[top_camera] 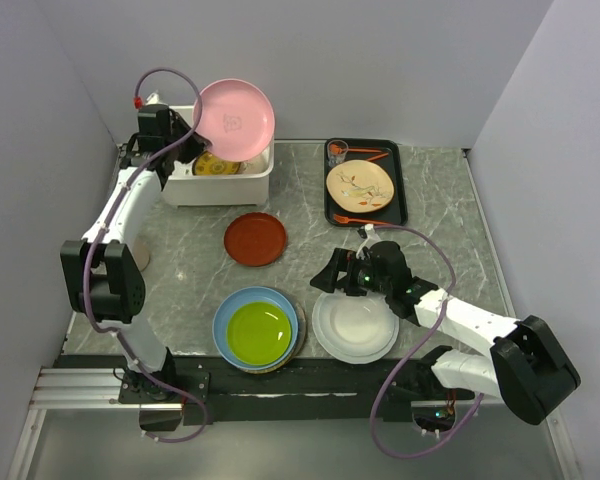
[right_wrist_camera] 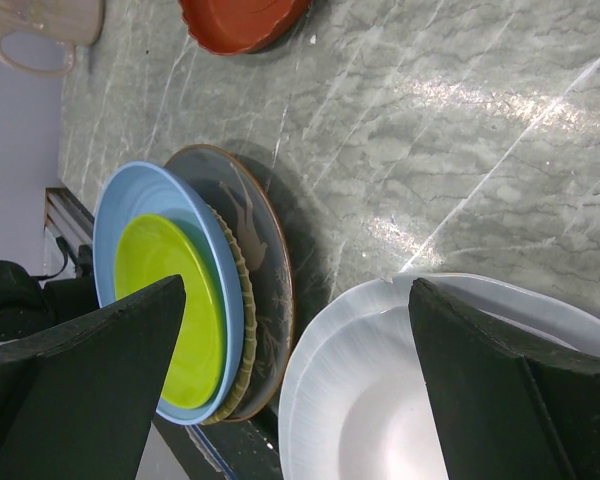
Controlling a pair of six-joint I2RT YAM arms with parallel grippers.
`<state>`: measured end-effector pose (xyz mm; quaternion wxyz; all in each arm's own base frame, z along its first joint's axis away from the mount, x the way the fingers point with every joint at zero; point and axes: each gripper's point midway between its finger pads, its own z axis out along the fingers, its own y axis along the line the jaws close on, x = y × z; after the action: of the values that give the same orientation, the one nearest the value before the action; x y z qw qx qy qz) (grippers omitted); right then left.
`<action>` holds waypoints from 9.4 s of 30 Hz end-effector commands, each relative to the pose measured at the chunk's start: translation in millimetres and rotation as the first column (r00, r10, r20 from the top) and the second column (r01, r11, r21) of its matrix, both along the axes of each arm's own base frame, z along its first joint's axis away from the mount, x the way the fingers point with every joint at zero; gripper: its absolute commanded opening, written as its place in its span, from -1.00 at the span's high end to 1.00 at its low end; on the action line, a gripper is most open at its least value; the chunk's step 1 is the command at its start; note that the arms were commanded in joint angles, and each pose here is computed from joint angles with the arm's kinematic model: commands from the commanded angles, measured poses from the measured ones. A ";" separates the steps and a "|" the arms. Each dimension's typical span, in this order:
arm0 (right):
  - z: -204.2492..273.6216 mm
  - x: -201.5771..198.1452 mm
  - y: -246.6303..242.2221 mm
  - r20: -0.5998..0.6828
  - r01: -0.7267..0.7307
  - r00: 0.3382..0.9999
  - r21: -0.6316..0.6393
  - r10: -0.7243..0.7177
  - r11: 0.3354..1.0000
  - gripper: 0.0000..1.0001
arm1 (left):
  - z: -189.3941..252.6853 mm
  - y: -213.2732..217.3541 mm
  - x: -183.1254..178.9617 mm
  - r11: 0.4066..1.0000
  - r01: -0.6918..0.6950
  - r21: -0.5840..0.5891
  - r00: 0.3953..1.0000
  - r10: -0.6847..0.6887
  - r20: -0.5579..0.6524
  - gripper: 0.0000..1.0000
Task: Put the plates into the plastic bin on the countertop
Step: Place the plate in the plastic bin, then pick up the plate at the center of the board, then place the plate in the plastic bin.
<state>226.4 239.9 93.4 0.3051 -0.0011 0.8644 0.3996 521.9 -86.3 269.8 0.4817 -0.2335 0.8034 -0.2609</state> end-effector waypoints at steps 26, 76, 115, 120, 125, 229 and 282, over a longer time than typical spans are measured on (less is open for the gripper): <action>20.6 8.4 1.9 0.079 -0.003 0.997 -0.008 0.004 1.000 -1.00 | -25.7 20.9 50.8 0.996 -0.067 0.054 0.997 0.069 -0.044 0.99; 14.5 5.5 0.0 0.063 0.005 0.998 -0.003 -0.005 1.000 -1.00 | -36.0 27.4 36.1 0.996 -0.072 0.047 0.997 0.074 -0.036 -0.67; 44.5 10.0 0.2 0.125 0.007 0.992 0.012 -0.009 1.000 -1.00 | -9.2 -46.7 -113.3 0.985 0.169 0.029 0.984 -0.170 0.053 -0.72; 51.2 10.9 -1.5 0.143 0.020 0.989 0.023 -0.023 1.000 -1.00 | -38.1 -47.7 -124.4 0.984 0.174 0.025 0.985 -0.174 0.000 -0.70; 50.2 11.3 0.0 0.138 0.014 0.990 0.021 -0.017 1.000 -1.00 | -76.1 -49.6 -136.2 0.983 0.184 0.015 0.981 -0.183 -0.067 -0.67; 27.8 9.4 6.0 0.078 0.009 0.997 0.044 -0.012 0.999 -1.00 | -147.9 -48.4 -175.5 0.982 0.184 -0.038 0.966 -0.188 -0.175 0.99; 25.0 9.9 6.1 0.084 0.000 0.996 0.033 -0.003 0.999 -1.00 | -8.1 -60.8 -65.3 0.987 0.161 0.005 0.986 -0.161 0.047 0.99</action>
<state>229.9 239.8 103.6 0.3184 0.0020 0.8590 0.4009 441.7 -146.4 232.8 0.4463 -0.1728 0.8245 -0.3020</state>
